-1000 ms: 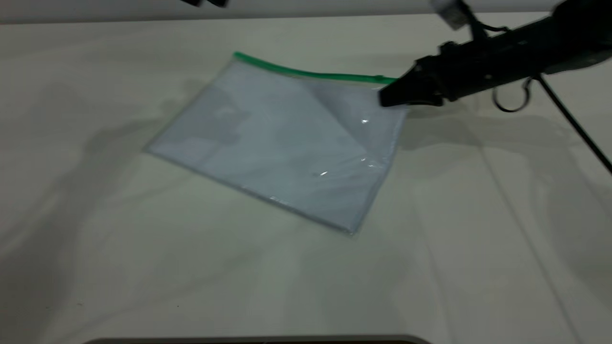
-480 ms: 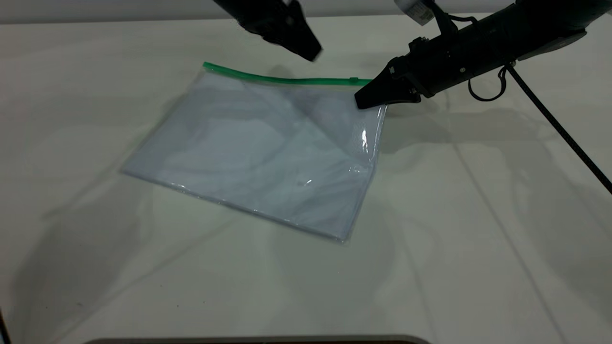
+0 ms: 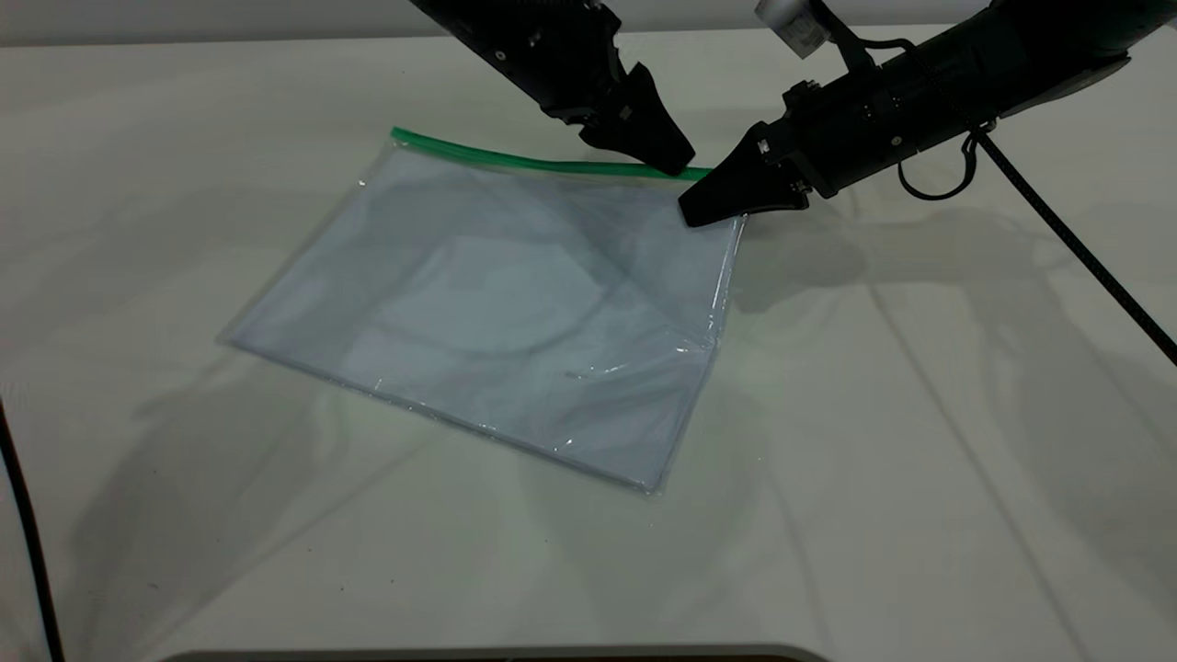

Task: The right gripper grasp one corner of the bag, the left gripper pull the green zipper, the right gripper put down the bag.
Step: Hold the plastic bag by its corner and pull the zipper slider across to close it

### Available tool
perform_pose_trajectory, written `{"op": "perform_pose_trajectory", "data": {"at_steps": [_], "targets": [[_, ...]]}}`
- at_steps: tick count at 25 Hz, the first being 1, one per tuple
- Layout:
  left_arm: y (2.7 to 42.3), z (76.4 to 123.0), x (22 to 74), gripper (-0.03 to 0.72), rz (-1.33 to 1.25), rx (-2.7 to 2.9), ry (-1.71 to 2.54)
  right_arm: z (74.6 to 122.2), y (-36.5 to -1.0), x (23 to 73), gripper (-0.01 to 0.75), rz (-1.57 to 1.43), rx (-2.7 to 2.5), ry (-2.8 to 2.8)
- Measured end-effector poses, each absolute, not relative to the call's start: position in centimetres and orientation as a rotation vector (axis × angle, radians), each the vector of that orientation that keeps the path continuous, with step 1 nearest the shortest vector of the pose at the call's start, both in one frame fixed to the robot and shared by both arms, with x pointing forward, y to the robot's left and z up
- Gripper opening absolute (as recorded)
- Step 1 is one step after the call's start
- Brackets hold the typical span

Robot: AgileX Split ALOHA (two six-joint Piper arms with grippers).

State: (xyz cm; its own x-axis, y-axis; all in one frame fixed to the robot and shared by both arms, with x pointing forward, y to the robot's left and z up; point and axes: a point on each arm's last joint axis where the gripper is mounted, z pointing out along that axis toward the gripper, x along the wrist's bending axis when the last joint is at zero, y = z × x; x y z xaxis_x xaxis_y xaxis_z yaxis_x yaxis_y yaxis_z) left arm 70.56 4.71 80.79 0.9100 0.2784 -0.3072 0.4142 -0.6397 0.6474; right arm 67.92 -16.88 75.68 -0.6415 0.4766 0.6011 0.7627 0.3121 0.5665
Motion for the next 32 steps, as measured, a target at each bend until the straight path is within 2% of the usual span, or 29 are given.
{"op": "perform_pose_trajectory", "data": {"at_steps": [7,20,32], "targets": [[3.90,80.15,70.15,0.472,-0.245,2.291,0.496,75.69,-16.87,67.92,0.035,-1.248,-1.114,-2.260],[3.79,80.14,70.32,0.317,-0.224,2.288,0.506,75.71,-16.86,67.93,0.035,-1.252,-1.113,-2.259],[3.91,80.02,70.37,0.305,-0.207,2.307,0.497,75.71,-16.86,67.92,0.036,-1.252,-1.112,-2.259]]}}
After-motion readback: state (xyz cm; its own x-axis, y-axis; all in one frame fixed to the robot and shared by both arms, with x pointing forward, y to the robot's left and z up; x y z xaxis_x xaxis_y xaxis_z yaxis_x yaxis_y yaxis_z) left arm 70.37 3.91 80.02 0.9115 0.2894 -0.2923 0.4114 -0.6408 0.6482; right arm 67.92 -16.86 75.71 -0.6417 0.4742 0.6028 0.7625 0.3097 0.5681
